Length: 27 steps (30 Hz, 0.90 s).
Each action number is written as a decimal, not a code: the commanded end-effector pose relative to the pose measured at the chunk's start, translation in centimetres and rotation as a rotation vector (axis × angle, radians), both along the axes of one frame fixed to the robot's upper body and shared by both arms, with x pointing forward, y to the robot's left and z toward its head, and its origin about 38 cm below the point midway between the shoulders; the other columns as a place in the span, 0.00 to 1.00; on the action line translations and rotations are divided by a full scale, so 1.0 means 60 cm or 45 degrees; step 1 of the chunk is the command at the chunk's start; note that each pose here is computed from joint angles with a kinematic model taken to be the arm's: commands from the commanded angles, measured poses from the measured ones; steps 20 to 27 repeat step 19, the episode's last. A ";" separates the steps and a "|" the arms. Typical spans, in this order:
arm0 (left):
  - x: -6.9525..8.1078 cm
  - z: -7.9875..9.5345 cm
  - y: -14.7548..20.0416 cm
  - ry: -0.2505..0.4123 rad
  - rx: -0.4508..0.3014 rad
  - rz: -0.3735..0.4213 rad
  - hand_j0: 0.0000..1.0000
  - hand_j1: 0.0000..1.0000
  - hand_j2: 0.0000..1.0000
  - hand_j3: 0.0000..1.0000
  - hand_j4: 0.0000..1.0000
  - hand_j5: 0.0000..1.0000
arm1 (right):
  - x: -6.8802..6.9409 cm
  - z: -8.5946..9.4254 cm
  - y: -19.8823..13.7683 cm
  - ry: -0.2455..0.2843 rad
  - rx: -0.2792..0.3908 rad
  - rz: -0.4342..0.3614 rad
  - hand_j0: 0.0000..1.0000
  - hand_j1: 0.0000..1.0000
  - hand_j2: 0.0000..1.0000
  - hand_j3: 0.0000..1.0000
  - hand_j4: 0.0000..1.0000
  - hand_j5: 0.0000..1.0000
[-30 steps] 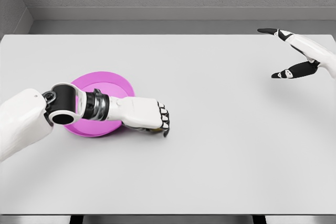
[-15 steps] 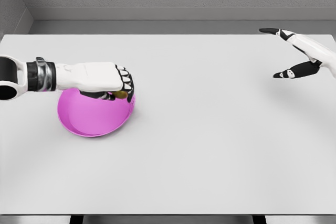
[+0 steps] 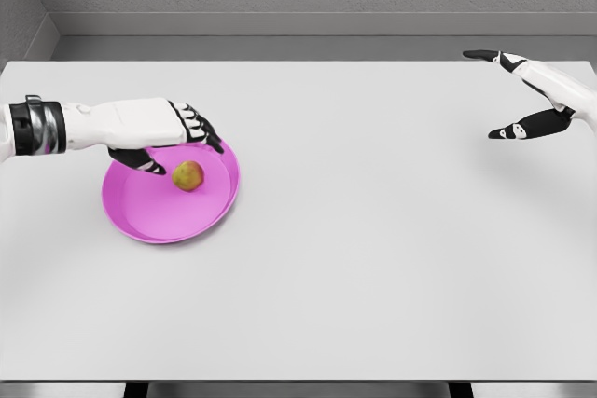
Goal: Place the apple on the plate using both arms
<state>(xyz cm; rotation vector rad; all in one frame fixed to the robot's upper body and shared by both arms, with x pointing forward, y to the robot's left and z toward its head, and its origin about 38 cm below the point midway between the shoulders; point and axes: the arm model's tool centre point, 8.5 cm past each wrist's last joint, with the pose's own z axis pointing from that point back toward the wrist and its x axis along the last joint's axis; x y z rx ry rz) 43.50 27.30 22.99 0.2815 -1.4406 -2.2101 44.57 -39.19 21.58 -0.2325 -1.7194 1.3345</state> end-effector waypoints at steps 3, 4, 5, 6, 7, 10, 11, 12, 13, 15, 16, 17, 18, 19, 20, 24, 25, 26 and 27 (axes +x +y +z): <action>-0.006 -0.002 -0.011 0.013 -0.015 -0.025 1.00 1.00 1.00 1.00 1.00 1.00 | 0.000 0.001 0.000 0.001 0.011 0.000 1.00 1.00 1.00 1.00 1.00 1.00; -0.011 0.006 -0.023 0.005 -0.037 -0.052 1.00 1.00 1.00 1.00 1.00 1.00 | 0.000 0.001 0.000 0.000 0.012 -0.002 1.00 1.00 1.00 1.00 1.00 1.00; -0.020 0.015 -0.048 0.015 -0.099 -0.105 1.00 1.00 1.00 1.00 1.00 1.00 | 0.000 0.002 -0.001 0.000 0.010 -0.003 1.00 1.00 1.00 1.00 1.00 1.00; -0.033 0.021 -0.084 0.006 -0.133 -0.183 1.00 1.00 1.00 1.00 1.00 1.00 | 0.000 0.003 -0.001 -0.002 0.010 -0.002 1.00 1.00 1.00 1.00 1.00 1.00; -0.045 0.023 -0.126 0.002 -0.176 -0.264 1.00 1.00 1.00 1.00 1.00 1.00 | 0.000 0.001 0.000 0.001 0.009 -0.001 1.00 1.00 1.00 1.00 1.00 1.00; -0.062 0.012 -0.210 0.024 -0.256 -0.397 1.00 1.00 1.00 1.00 1.00 1.00 | 0.000 0.001 0.000 0.001 0.011 0.000 1.00 1.00 1.00 1.00 1.00 1.00; -0.068 0.001 -0.225 0.046 -0.270 -0.418 1.00 1.00 1.00 1.00 1.00 1.00 | 0.000 0.001 0.000 0.001 0.011 0.000 1.00 1.00 1.00 1.00 1.00 1.00; -0.069 0.000 -0.228 0.050 -0.272 -0.423 1.00 1.00 1.00 1.00 1.00 1.00 | 0.000 0.002 0.000 0.000 0.009 0.000 1.00 1.00 1.00 1.00 1.00 1.00; -0.069 -0.001 -0.228 0.051 -0.272 -0.421 1.00 1.00 1.00 1.00 1.00 1.00 | 0.000 0.003 0.000 -0.002 0.007 0.000 1.00 1.00 1.00 1.00 1.00 1.00; -0.068 -0.002 -0.226 0.053 -0.272 -0.417 1.00 1.00 1.00 1.00 1.00 1.00 | -0.001 0.004 -0.001 -0.003 0.003 0.001 1.00 1.00 1.00 1.00 1.00 1.00; -0.069 -0.004 -0.226 0.057 -0.270 -0.418 1.00 1.00 1.00 1.00 1.00 1.00 | -0.002 0.005 -0.003 -0.004 -0.002 0.000 1.00 1.00 1.00 1.00 1.00 1.00; -0.069 -0.004 -0.226 0.057 -0.270 -0.418 1.00 1.00 1.00 1.00 1.00 1.00 | -0.002 0.007 -0.005 -0.005 -0.004 -0.002 1.00 1.00 1.00 1.00 1.00 1.00; -0.068 -0.004 -0.223 0.056 -0.267 -0.413 1.00 1.00 1.00 1.00 1.00 1.00 | -0.002 0.006 -0.005 -0.004 -0.006 -0.002 1.00 1.00 1.00 1.00 1.00 1.00; -0.067 -0.005 -0.222 0.058 -0.265 -0.410 1.00 1.00 1.00 1.00 1.00 1.00 | -0.004 0.007 -0.002 -0.007 -0.007 0.005 1.00 1.00 1.00 1.00 1.00 1.00; -0.067 -0.005 -0.222 0.058 -0.265 -0.410 1.00 1.00 1.00 1.00 1.00 1.00 | -0.004 0.007 -0.002 -0.007 -0.007 0.005 1.00 1.00 1.00 1.00 1.00 1.00; -0.067 -0.005 -0.222 0.058 -0.265 -0.410 1.00 1.00 1.00 1.00 1.00 1.00 | -0.004 0.007 -0.002 -0.007 -0.007 0.005 1.00 1.00 1.00 1.00 1.00 1.00; -0.067 -0.005 -0.222 0.058 -0.265 -0.410 1.00 1.00 1.00 1.00 1.00 1.00 | -0.004 0.007 -0.002 -0.007 -0.007 0.005 1.00 1.00 1.00 1.00 1.00 1.00; -0.067 -0.005 -0.222 0.058 -0.265 -0.410 1.00 1.00 1.00 1.00 1.00 1.00 | -0.004 0.007 -0.002 -0.007 -0.007 0.005 1.00 1.00 1.00 1.00 1.00 1.00; -0.067 -0.005 -0.222 0.058 -0.265 -0.410 1.00 1.00 1.00 1.00 1.00 1.00 | -0.004 0.007 -0.002 -0.007 -0.007 0.005 1.00 1.00 1.00 1.00 1.00 1.00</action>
